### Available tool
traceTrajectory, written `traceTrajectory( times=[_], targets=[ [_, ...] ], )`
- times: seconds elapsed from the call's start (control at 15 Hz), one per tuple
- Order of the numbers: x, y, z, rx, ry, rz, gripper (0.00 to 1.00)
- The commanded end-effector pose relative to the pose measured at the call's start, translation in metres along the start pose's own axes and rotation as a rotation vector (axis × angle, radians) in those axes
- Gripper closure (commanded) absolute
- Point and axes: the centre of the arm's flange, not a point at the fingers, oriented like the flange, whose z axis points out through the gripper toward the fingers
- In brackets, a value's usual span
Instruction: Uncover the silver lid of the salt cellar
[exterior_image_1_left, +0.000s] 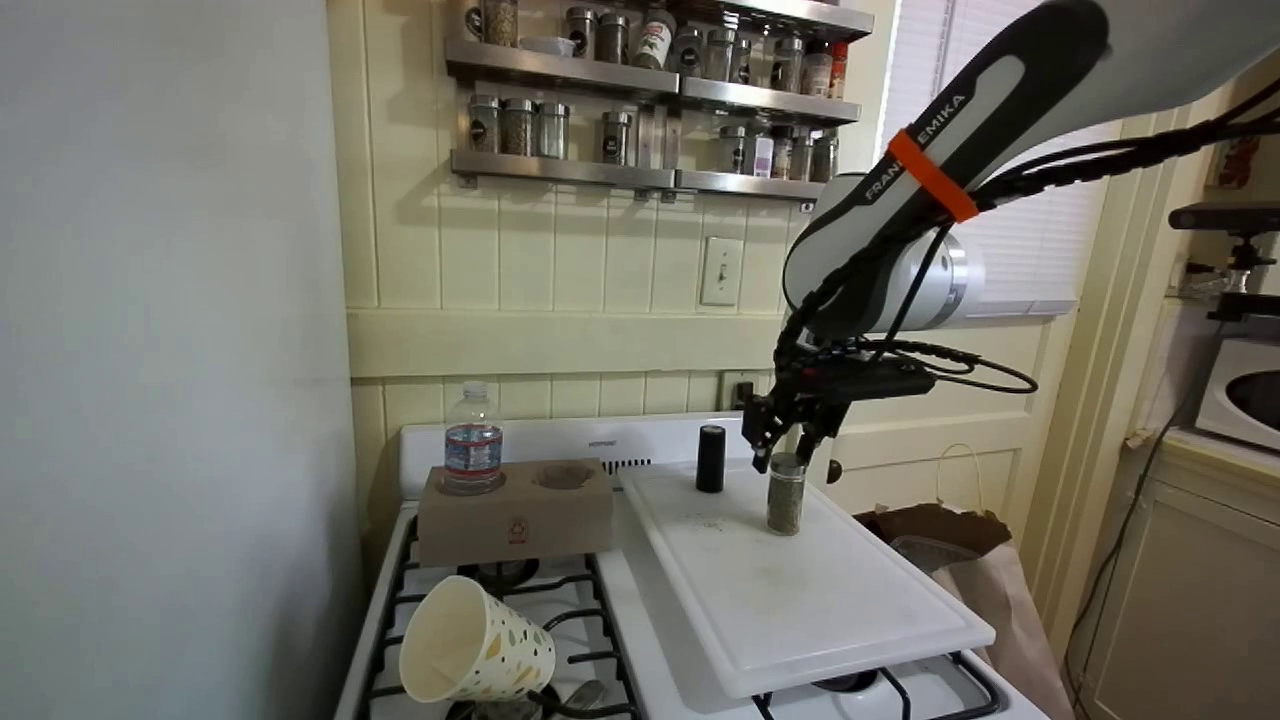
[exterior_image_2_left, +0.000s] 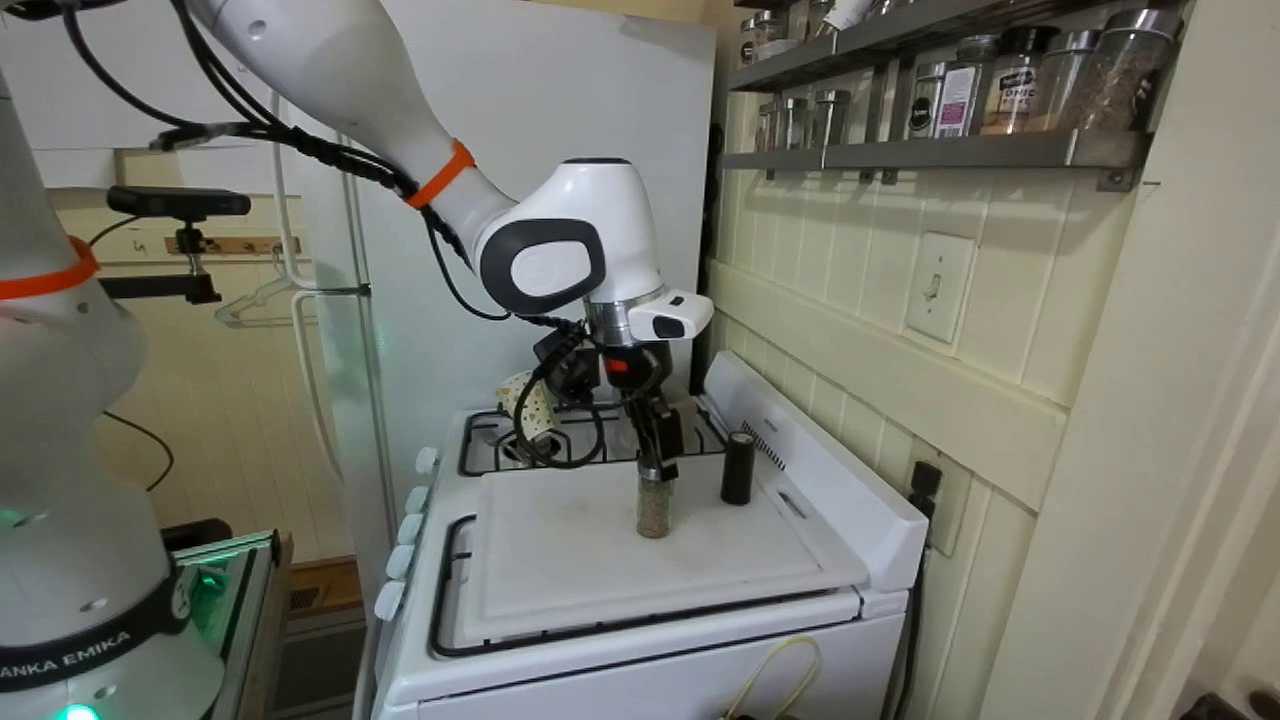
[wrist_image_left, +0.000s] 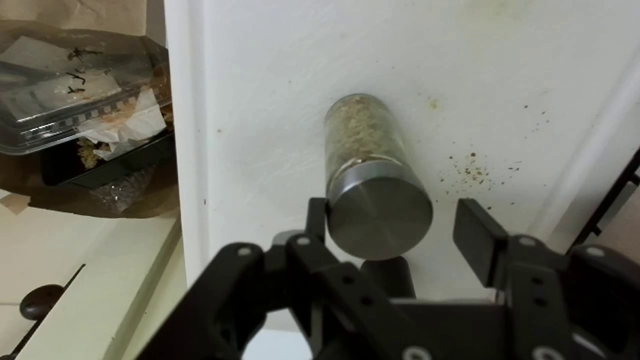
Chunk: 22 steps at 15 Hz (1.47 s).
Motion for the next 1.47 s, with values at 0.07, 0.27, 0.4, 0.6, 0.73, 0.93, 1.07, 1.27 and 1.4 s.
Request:
traceTrajectory(
  times=[0.07, 0.27, 0.4, 0.6, 0.73, 0.93, 1.07, 1.27, 1.4],
  targets=[
    [0.0, 0.0, 0.003, -0.002, 0.006, 0.005, 0.39],
    [-0.001, 0.003, 0.002, -0.003, 0.006, 0.009, 0.6],
    [-0.002, 0.005, 0.001, -0.005, 0.006, 0.013, 0.63],
    [-0.005, 0.008, -0.002, -0.006, 0.01, 0.02, 0.68],
    [-0.005, 0.01, -0.009, -0.005, 0.017, 0.027, 0.71],
    [-0.001, 0.012, -0.024, 0.0, 0.039, 0.038, 0.75],
    [0.001, 0.013, -0.033, 0.003, 0.056, 0.042, 0.75],
    [0.004, 0.012, -0.04, 0.016, 0.067, 0.041, 0.75],
    [0.005, 0.009, -0.042, 0.023, 0.077, 0.027, 0.75]
  ],
)
